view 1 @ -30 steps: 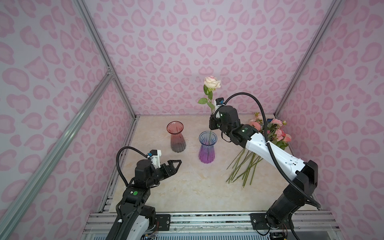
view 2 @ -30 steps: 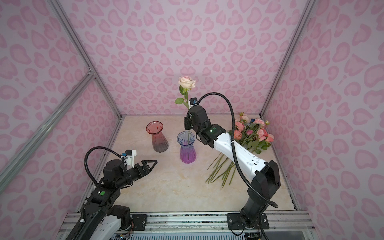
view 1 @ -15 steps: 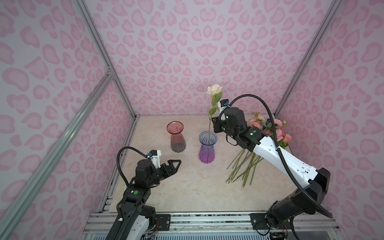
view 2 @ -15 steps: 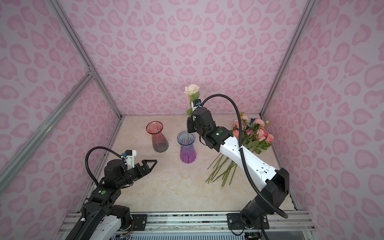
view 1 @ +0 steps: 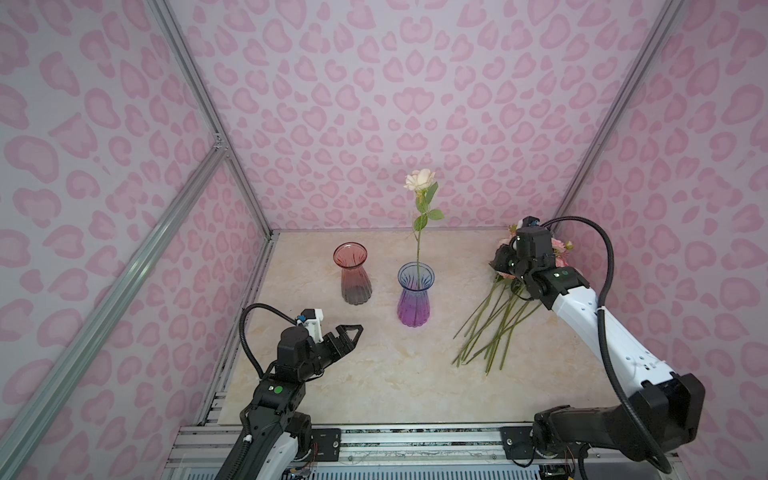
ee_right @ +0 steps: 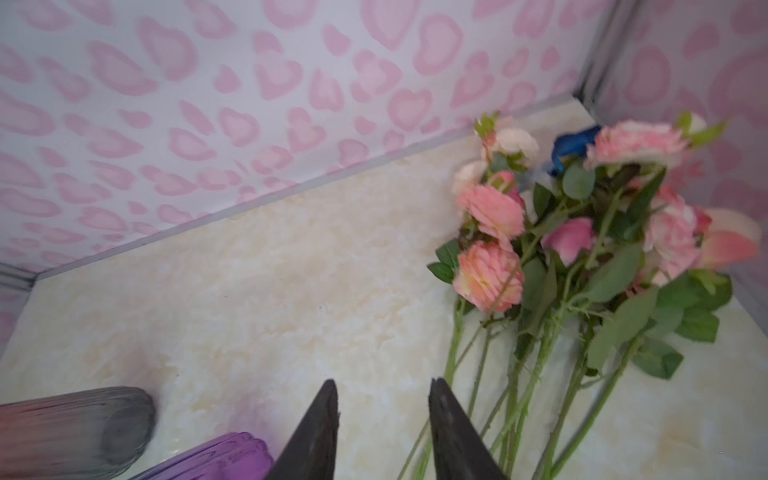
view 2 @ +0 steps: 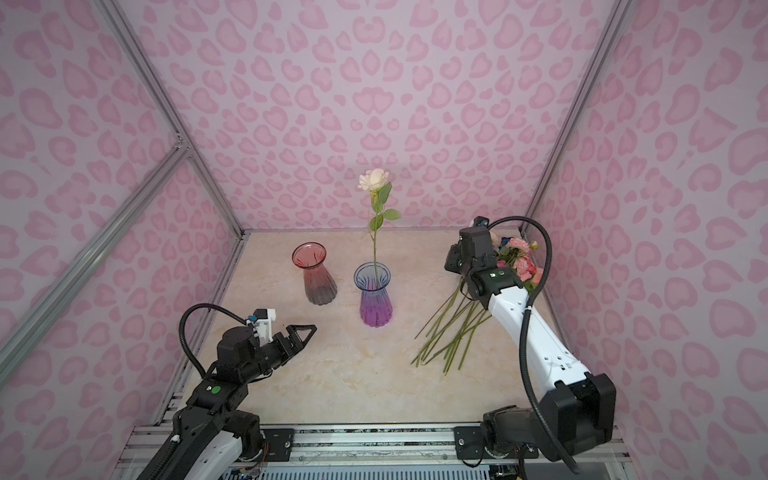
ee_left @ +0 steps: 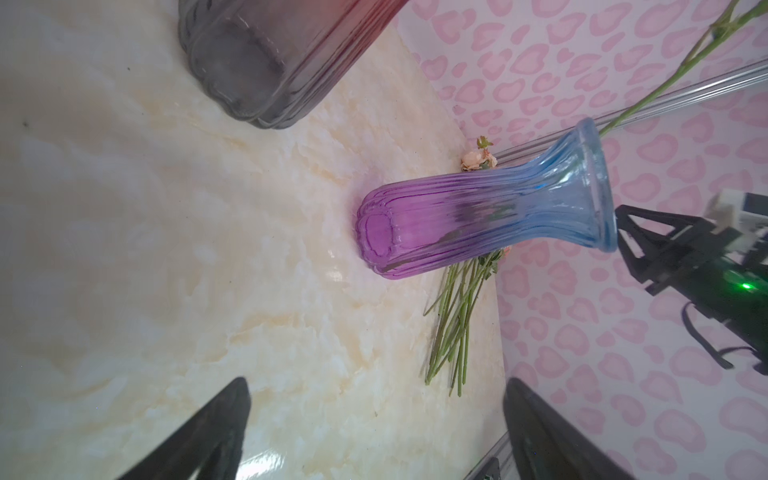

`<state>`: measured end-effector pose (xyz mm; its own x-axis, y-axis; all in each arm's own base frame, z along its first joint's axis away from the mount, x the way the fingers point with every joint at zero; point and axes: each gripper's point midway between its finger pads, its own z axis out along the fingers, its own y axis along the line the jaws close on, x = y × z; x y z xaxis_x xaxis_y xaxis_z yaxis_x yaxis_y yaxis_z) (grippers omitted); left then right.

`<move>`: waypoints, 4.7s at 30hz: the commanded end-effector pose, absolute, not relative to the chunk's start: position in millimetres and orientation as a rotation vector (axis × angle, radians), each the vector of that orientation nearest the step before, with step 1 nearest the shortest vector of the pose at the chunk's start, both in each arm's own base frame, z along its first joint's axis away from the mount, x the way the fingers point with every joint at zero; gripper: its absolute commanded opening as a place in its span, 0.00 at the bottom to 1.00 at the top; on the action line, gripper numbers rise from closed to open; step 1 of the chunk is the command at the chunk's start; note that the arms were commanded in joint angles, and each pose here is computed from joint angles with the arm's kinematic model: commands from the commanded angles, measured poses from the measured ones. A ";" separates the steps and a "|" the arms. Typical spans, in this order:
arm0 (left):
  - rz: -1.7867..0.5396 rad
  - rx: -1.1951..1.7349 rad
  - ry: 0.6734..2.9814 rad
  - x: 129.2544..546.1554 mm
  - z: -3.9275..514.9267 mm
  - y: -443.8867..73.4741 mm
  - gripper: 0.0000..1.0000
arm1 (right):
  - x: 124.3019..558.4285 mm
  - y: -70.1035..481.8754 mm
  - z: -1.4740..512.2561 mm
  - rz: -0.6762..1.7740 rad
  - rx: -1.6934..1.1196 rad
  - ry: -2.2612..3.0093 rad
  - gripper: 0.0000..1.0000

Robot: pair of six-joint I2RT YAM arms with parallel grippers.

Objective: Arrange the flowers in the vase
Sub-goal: 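Carry the white rose over the purple-blue vase and drop it in, then grasp the blue rose stem from the pile with the right gripper and lift, then lower the blue rose into the purple-blue vase and release it, then move the right gripper back down to the pink rose pile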

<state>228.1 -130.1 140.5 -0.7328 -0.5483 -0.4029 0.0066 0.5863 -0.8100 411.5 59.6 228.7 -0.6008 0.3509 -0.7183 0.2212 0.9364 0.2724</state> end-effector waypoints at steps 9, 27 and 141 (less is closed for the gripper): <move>-1.142 -0.389 2.154 229.6 136.8 -141.8 0.96 | 439.7 54.4 91.5 0.354 0.762 2.531 0.35; -1.106 -0.344 2.167 235.6 141.5 -142.9 0.97 | 441.2 24.8 86.2 0.282 0.837 2.529 0.30; -1.185 -0.246 2.059 217.6 181.5 -149.5 0.95 | 437.1 37.9 74.5 0.183 0.597 2.576 0.32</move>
<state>215.8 -147.3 172.4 -0.7271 -0.4859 -0.4850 0.1513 0.5757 -0.8036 438.8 27.6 93.8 -0.7409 0.4398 -0.5076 0.3835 0.8975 0.2178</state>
